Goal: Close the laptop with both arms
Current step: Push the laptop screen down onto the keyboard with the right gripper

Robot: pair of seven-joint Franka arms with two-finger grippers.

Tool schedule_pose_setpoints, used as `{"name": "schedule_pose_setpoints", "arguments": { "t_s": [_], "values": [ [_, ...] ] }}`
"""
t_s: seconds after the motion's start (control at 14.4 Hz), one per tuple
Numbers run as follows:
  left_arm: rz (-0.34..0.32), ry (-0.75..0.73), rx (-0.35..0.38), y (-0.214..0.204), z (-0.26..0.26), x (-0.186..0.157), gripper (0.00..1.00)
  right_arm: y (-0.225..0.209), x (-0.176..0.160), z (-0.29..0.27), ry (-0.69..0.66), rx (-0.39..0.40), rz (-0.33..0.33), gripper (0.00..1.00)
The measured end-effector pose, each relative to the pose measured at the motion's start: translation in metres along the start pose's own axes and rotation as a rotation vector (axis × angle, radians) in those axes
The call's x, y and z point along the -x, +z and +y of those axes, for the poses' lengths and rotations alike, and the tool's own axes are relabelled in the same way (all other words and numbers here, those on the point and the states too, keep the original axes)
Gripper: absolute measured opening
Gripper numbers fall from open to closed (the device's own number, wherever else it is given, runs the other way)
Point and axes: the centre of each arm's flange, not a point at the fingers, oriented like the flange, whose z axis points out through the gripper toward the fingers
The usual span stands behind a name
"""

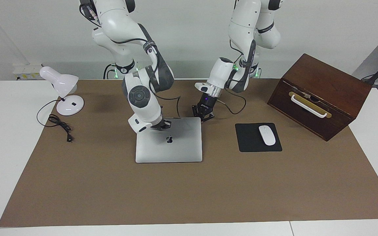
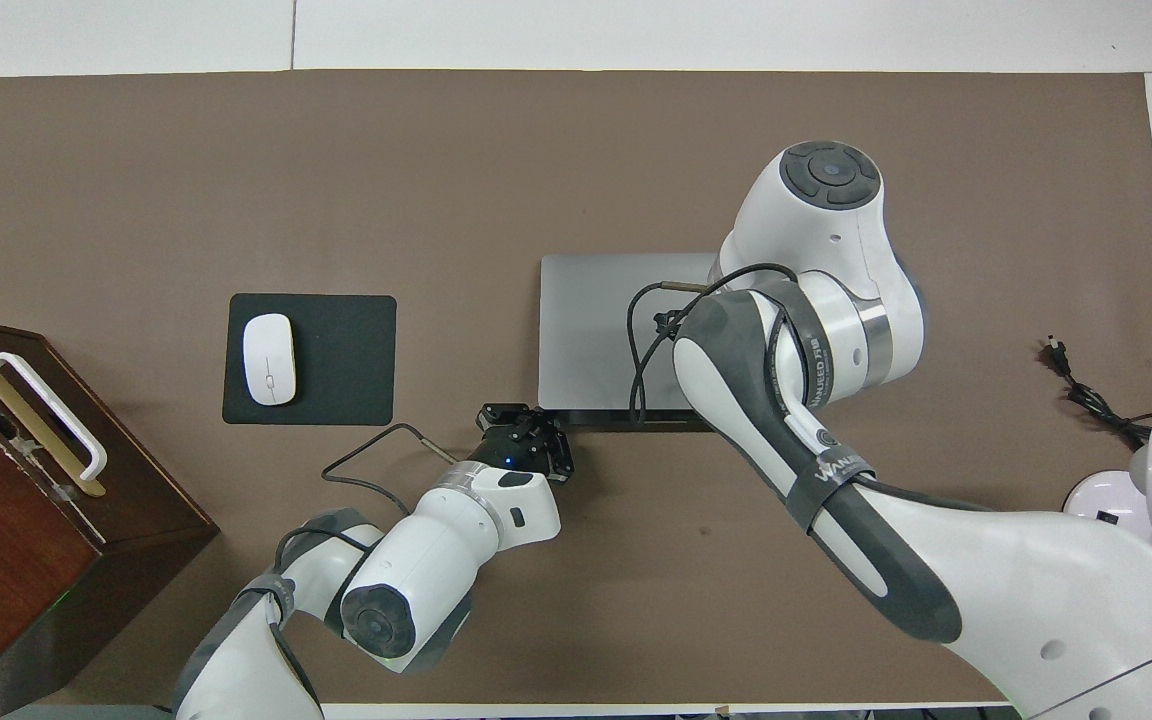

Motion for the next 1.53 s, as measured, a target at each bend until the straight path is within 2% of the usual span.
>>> {"name": "schedule_pose_setpoints", "arguments": {
  "t_s": [0.77, 1.25, 1.39, 1.53],
  "values": [
    [0.000, 0.000, 0.000, 0.000, 0.000, 0.000, 0.01, 0.021, 0.000, 0.002, 0.001, -0.008, 0.023, 0.01],
    [0.000, 0.001, 0.000, 0.000, 0.000, 0.000, 0.01, 0.018, 0.000, 0.001, 0.000, -0.012, 0.030, 0.01],
    [0.000, 0.001, 0.000, 0.000, 0.000, 0.000, 0.01, 0.010, 0.000, 0.000, -0.001, -0.023, 0.050, 0.01],
    [0.000, 0.001, 0.000, 0.000, 0.000, 0.000, 0.01, -0.014, -0.002, 0.001, -0.001, -0.053, 0.101, 0.01]
  ]
}}
